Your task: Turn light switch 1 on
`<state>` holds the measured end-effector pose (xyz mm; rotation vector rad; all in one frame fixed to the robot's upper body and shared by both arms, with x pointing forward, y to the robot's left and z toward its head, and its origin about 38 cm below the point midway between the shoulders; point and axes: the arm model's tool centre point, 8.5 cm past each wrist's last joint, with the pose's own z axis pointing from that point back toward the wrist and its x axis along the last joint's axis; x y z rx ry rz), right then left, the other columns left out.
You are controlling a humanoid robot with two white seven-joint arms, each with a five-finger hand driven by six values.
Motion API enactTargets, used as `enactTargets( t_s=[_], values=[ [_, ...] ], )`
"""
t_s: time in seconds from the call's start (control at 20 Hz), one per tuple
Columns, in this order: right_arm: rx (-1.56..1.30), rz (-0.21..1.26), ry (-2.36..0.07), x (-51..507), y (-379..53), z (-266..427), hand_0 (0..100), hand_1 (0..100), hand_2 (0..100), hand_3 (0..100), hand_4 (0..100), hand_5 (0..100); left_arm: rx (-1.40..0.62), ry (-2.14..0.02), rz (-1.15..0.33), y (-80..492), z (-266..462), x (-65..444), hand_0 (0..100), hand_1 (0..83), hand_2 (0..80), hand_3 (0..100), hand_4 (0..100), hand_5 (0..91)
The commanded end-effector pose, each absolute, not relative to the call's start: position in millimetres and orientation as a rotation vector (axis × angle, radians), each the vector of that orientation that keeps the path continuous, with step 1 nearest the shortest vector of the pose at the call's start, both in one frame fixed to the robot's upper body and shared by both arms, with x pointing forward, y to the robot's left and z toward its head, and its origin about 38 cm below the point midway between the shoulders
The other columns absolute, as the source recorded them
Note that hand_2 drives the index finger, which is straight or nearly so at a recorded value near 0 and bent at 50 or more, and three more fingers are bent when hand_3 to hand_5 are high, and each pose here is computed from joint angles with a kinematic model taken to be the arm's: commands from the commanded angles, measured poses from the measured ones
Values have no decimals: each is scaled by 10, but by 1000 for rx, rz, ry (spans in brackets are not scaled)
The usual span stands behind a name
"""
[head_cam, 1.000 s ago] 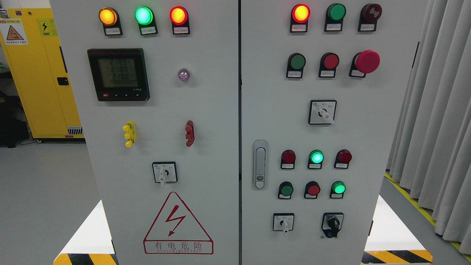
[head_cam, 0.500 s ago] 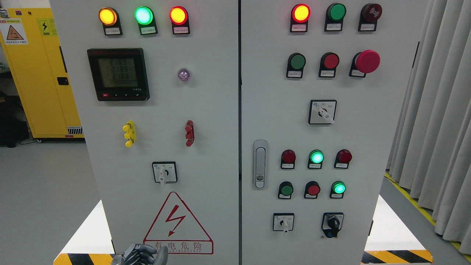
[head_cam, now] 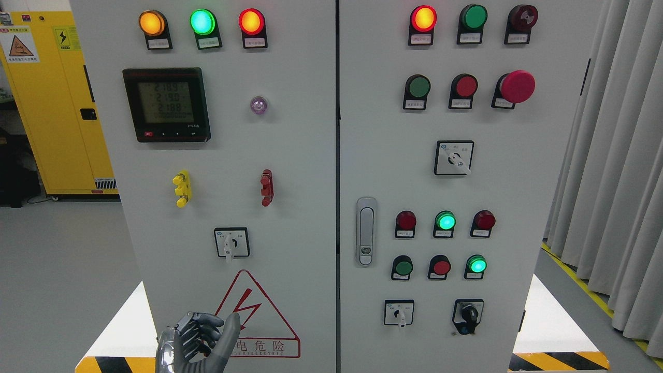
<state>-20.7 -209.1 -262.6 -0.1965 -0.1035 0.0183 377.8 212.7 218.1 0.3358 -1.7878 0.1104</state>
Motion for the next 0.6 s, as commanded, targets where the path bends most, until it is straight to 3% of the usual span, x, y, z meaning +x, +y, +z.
enactTargets(
  t_s=[0.0, 0.55],
  values=[
    [-197, -10, -99, -214, -2093, -2627, 0, 500, 40, 0, 0, 0, 327, -1838, 136, 2002, 2422, 3814, 166, 625, 617, 833, 855, 820],
    [-197, -10, -99, -214, -2093, -2627, 0, 500, 40, 0, 0, 0, 371, -1808, 200, 2007, 2544, 3891, 186, 625, 604, 835, 856, 822]
  ],
)
